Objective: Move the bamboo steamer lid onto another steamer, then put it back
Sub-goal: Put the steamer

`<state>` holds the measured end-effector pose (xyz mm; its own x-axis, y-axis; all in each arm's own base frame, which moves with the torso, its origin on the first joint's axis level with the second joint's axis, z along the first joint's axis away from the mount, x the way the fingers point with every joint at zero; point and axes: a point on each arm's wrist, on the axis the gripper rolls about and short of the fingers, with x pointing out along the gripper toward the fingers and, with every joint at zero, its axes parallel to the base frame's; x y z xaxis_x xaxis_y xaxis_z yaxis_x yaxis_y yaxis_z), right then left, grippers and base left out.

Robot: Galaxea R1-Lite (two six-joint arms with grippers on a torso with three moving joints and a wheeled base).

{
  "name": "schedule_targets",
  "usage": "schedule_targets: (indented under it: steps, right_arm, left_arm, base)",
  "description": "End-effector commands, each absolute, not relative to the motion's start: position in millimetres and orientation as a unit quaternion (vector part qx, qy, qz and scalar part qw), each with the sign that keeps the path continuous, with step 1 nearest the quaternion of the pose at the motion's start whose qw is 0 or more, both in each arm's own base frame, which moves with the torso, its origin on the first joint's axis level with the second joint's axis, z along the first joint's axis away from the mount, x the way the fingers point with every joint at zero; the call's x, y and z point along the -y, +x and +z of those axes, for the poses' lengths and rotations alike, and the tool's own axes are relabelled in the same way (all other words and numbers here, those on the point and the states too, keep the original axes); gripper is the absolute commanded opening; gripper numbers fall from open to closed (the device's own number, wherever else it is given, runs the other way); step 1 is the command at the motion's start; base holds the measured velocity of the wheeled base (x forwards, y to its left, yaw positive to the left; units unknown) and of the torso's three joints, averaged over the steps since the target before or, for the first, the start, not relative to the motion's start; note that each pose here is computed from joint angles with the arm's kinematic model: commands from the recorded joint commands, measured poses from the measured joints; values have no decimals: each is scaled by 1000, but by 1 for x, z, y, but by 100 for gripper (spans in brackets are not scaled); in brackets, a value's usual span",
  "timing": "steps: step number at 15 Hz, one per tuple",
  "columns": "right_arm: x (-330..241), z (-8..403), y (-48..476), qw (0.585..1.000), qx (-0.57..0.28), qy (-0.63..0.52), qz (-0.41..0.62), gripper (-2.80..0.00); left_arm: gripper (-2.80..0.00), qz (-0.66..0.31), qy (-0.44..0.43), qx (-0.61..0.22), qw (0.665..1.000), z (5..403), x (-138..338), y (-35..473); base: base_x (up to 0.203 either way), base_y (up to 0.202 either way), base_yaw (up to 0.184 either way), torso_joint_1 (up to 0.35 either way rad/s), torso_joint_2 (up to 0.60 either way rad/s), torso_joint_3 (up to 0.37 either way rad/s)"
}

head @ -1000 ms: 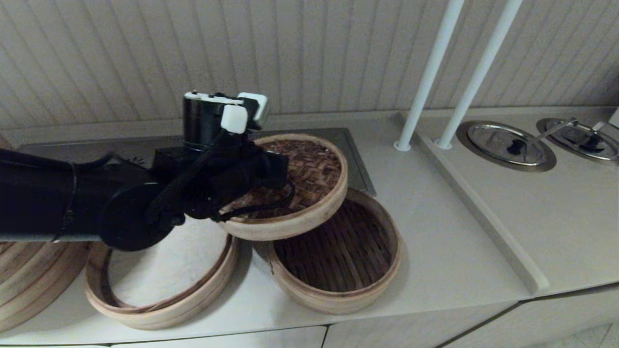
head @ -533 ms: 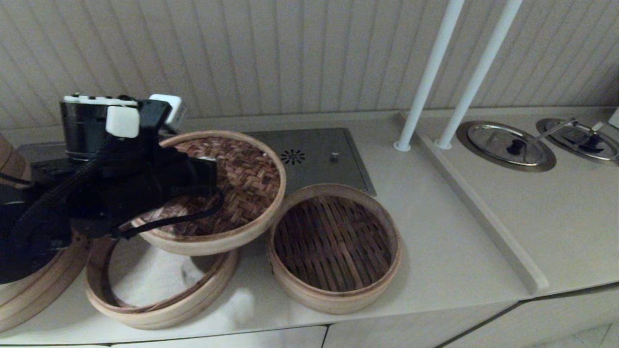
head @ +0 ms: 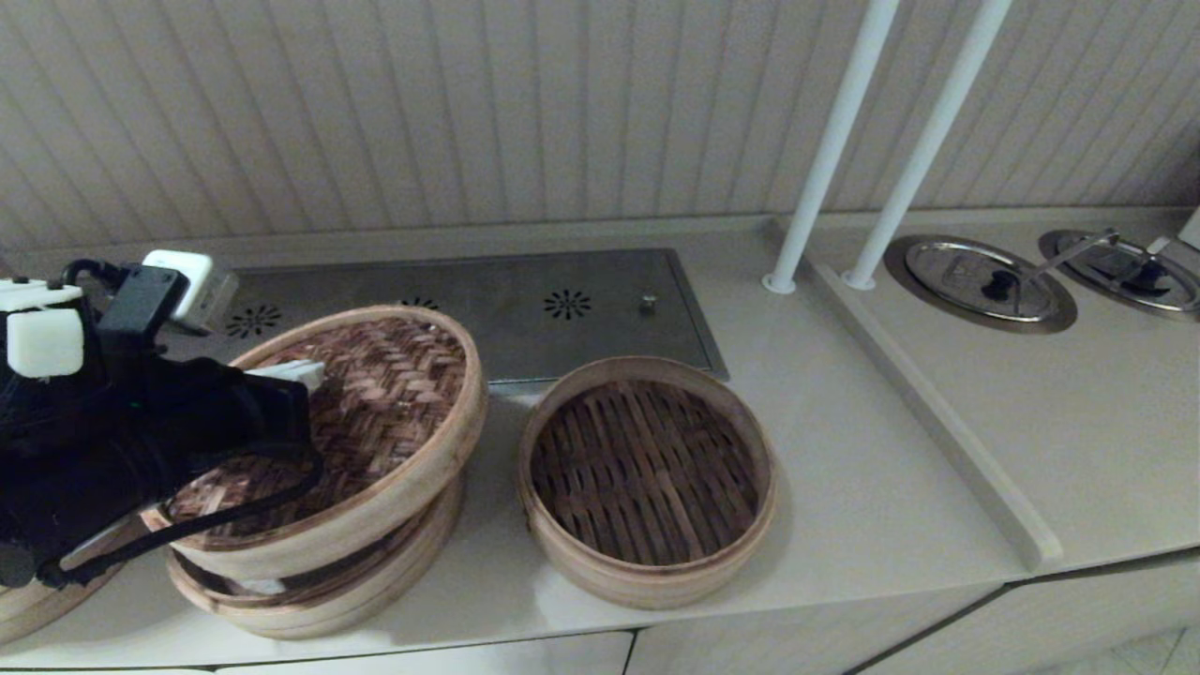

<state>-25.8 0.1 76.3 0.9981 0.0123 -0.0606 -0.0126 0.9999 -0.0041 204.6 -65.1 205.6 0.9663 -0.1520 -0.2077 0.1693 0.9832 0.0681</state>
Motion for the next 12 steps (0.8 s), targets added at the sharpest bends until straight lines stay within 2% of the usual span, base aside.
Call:
schedule_targets:
  steps: [1, 7, 12]
  right_arm:
    - [0, 76, -26, 1000, -31, -2, 7, -280]
    - [0, 76, -26, 999, -31, -2, 7, -280]
    - [0, 76, -26, 999, -31, -2, 7, -280]
  left_arm:
    - [-280, -67, 41, -103, 992, 196, 54, 198]
    - [-280, -70, 42, -126, 989, 158, 47, 184]
    - [-280, -72, 42, -142, 986, 151, 47, 188]
  base:
    - [0, 0, 0, 0, 0, 0]
    - [0, 0, 0, 0, 0, 0]
    - [0, 0, 0, 0, 0, 0]
